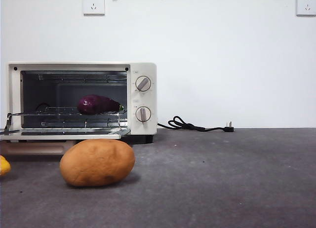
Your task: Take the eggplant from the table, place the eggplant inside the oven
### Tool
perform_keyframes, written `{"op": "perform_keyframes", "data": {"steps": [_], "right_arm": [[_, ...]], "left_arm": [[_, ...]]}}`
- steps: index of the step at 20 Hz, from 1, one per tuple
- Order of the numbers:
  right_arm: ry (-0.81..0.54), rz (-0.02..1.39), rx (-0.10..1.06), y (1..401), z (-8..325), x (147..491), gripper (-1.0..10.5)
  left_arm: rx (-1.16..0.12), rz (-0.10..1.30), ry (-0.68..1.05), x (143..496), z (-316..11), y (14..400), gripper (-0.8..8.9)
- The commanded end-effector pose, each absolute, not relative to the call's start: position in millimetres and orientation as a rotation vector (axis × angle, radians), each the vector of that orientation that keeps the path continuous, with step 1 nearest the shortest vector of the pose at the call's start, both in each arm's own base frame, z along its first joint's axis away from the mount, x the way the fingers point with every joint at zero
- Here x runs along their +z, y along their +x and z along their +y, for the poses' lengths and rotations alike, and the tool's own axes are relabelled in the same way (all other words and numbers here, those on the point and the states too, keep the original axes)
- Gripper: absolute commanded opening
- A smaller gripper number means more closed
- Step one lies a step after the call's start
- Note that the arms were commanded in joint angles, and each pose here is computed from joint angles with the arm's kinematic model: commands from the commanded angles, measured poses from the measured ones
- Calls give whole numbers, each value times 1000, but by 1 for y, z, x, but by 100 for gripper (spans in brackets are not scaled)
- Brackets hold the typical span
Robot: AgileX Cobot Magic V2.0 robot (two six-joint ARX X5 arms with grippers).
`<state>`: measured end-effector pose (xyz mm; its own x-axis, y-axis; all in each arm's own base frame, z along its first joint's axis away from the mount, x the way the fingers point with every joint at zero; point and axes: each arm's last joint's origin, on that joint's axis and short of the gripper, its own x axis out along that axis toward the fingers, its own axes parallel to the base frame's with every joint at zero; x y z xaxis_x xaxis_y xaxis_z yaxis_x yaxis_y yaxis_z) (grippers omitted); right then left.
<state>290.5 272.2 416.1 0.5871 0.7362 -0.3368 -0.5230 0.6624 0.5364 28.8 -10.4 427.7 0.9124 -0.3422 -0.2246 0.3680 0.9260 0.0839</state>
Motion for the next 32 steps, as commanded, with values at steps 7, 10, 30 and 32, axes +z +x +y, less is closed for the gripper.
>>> {"op": "perform_keyframes", "data": {"steps": [7, 10, 30, 32], "right_arm": [[84, 434, 732, 238, 221, 465, 289], [39, 429, 731, 222, 206, 475, 288], [-259, 830, 820, 148, 142, 465, 279], [-245, 832, 875, 146, 142, 466, 255]], "left_arm": [[-334, 202, 148, 427, -10, 32, -6], [-334, 209, 148, 427, -10, 35, -6], [-337, 266, 149, 425, -13, 50, -5], [-337, 269, 148, 425, -14, 51, -6]]}}
